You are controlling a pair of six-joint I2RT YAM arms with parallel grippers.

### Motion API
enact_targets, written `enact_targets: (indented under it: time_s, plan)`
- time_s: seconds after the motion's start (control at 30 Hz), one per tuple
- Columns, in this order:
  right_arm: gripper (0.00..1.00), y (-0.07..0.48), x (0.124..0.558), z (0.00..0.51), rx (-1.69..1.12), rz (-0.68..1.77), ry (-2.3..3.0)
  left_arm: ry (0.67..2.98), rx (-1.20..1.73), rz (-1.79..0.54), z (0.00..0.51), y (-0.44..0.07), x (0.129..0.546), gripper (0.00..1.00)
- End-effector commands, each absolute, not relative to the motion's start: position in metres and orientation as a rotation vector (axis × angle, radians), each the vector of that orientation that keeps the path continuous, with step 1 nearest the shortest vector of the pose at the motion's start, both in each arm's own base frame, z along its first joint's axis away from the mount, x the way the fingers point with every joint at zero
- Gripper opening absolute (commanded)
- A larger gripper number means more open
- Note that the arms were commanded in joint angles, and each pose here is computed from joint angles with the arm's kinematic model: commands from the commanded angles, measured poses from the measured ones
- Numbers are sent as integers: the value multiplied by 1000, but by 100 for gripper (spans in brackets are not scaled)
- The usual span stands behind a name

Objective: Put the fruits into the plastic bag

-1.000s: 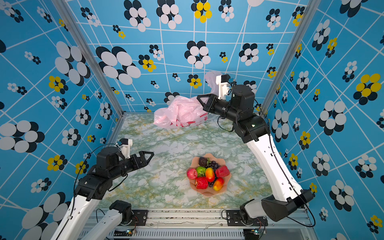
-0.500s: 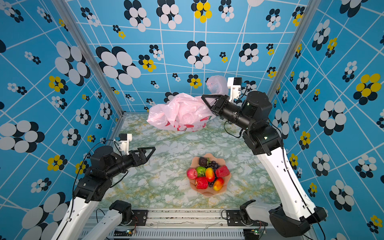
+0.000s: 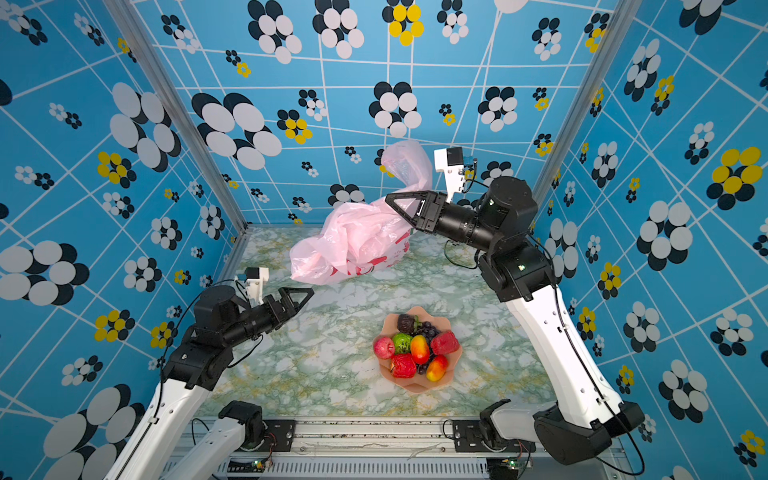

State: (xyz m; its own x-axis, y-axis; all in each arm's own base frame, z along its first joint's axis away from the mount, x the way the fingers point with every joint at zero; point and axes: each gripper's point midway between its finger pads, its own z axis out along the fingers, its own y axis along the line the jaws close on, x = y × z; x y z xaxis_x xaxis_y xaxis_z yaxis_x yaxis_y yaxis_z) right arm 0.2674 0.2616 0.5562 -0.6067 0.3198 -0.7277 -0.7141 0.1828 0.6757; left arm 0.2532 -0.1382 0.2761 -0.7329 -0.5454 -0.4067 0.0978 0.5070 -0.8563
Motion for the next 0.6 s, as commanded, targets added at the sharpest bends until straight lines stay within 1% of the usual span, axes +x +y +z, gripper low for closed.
enact_targets:
  time_s: [0.0, 0.07, 0.13, 0.2, 0.27, 0.4, 0.57]
  plan:
    - [0, 272, 236, 558, -761, 1507, 1449, 2052, -478, -1541, 283, -151, 259, 99]
    - [0, 277, 242, 536, -855, 1408, 1427, 2014, -527, -1648, 287, -153, 263, 99]
    - [0, 282, 244, 523, -923, 1404, 1400, 1998, -546, -1700, 290, -153, 265, 99]
    - [0, 289, 248, 515, -968, 1441, 1391, 1997, -550, -1716, 294, -152, 266, 99]
    - [0, 295, 245, 517, -1023, 1520, 1338, 1987, -547, -1731, 299, -151, 267, 99]
    - [0, 303, 240, 515, -1105, 1592, 1294, 1985, -569, -1756, 296, -148, 275, 99]
    - [0, 308, 235, 507, -1145, 1629, 1298, 1872, -621, -1878, 300, -147, 293, 99]
